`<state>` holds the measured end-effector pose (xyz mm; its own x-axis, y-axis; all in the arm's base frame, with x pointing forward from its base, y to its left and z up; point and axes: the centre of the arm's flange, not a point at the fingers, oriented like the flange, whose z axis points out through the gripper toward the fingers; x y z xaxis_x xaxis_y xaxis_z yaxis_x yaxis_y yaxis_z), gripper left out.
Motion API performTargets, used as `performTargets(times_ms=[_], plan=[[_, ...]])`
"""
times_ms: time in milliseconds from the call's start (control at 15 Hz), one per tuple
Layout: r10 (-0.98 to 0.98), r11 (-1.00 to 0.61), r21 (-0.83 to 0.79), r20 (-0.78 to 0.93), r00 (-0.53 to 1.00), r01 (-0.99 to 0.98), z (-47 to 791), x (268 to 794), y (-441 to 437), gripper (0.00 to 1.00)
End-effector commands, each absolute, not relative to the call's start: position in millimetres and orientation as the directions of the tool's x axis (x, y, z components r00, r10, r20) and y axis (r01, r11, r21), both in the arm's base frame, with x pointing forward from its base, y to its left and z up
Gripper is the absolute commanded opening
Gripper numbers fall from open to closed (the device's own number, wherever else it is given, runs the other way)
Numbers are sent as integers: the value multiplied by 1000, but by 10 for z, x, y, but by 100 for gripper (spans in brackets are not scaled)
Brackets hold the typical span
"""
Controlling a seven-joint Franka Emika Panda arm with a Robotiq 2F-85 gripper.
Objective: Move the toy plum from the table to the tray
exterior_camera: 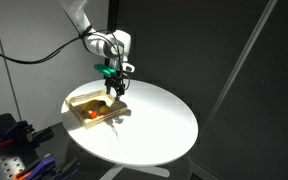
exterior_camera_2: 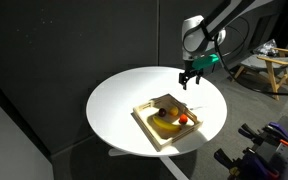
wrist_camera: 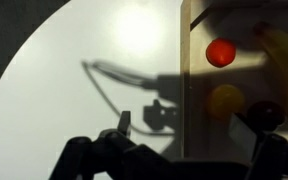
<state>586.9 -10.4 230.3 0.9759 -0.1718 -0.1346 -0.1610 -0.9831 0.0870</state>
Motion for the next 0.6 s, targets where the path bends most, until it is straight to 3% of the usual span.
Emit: performTargets(times_ms=[0,533], plan=[[-197,-978,95,-157,968,-184,2630,5626,-220,100],[-174,-984,59,-144,974,-167,3112,5239,-344,100]])
